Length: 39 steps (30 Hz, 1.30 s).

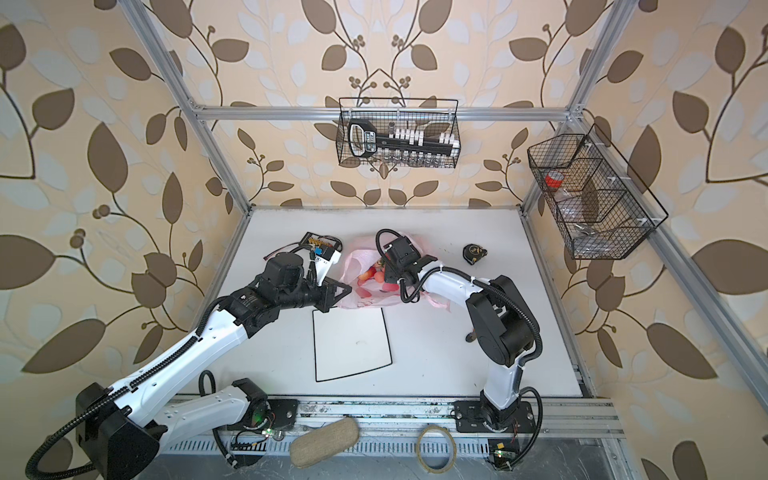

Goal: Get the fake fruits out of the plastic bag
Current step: 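Lower the open right gripper into the bag toward the fake fruits, then close the right gripper on a fake strawberry inside the bag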

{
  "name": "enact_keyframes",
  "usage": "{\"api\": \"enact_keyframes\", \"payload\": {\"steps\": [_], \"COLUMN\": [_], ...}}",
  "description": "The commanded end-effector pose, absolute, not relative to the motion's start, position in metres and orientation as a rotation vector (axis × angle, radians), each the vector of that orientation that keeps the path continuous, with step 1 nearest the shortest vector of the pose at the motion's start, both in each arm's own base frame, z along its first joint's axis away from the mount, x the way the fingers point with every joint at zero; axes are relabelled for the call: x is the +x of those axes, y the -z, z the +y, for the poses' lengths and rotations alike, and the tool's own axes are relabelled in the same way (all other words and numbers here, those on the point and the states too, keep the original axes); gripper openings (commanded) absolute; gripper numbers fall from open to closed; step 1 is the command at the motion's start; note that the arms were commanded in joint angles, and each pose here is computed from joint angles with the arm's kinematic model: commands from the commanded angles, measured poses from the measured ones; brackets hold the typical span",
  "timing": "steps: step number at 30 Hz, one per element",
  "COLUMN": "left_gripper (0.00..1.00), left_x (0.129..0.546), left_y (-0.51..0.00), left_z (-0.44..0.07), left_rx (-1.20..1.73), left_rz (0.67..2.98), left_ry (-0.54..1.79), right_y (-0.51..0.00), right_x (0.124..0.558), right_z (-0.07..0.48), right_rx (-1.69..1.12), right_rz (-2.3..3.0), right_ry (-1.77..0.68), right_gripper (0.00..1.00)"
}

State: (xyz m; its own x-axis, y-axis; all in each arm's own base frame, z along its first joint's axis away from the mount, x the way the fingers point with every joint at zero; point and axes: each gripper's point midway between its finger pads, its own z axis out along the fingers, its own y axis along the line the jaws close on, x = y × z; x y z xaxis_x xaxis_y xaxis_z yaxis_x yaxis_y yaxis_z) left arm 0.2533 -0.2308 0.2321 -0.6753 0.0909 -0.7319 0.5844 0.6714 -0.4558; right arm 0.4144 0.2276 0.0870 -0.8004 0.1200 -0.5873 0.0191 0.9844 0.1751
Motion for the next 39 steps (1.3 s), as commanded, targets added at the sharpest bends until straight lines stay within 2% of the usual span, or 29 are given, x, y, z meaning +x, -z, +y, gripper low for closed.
{"api": "enact_keyframes", "payload": {"steps": [1, 7, 25, 30, 36, 39], "left_gripper": [0.0, 0.0, 0.0, 0.0, 0.0, 0.0], "left_x": [0.257, 0.258, 0.258, 0.258, 0.267, 0.271], "left_y": [-0.246, -0.248, -0.25, -0.252, -0.257, -0.255], "left_z": [-0.232, -0.23, -0.227, -0.227, -0.221, -0.219], "left_rx": [0.498, 0.476, 0.448, 0.425, 0.341, 0.306], "left_rz": [2.135, 2.142, 2.147, 2.149, 2.138, 2.147], "left_ry": [0.937, 0.927, 0.924, 0.934, 0.909, 0.892], "right_y": [-0.084, -0.065, -0.026, -0.029, -0.046, -0.06], "right_x": [0.432, 0.435, 0.449, 0.455, 0.459, 0.458], "right_z": [0.217, 0.205, 0.218, 0.217, 0.219, 0.221], "right_rx": [0.225, 0.348, 0.444, 0.419, 0.359, 0.328], "right_rz": [2.478, 2.505, 2.56, 2.539, 2.514, 2.503], "right_ry": [-0.146, -0.042, -0.036, -0.012, -0.036, -0.069], "right_gripper": [0.64, 0.59, 0.63, 0.55, 0.4, 0.37]}}
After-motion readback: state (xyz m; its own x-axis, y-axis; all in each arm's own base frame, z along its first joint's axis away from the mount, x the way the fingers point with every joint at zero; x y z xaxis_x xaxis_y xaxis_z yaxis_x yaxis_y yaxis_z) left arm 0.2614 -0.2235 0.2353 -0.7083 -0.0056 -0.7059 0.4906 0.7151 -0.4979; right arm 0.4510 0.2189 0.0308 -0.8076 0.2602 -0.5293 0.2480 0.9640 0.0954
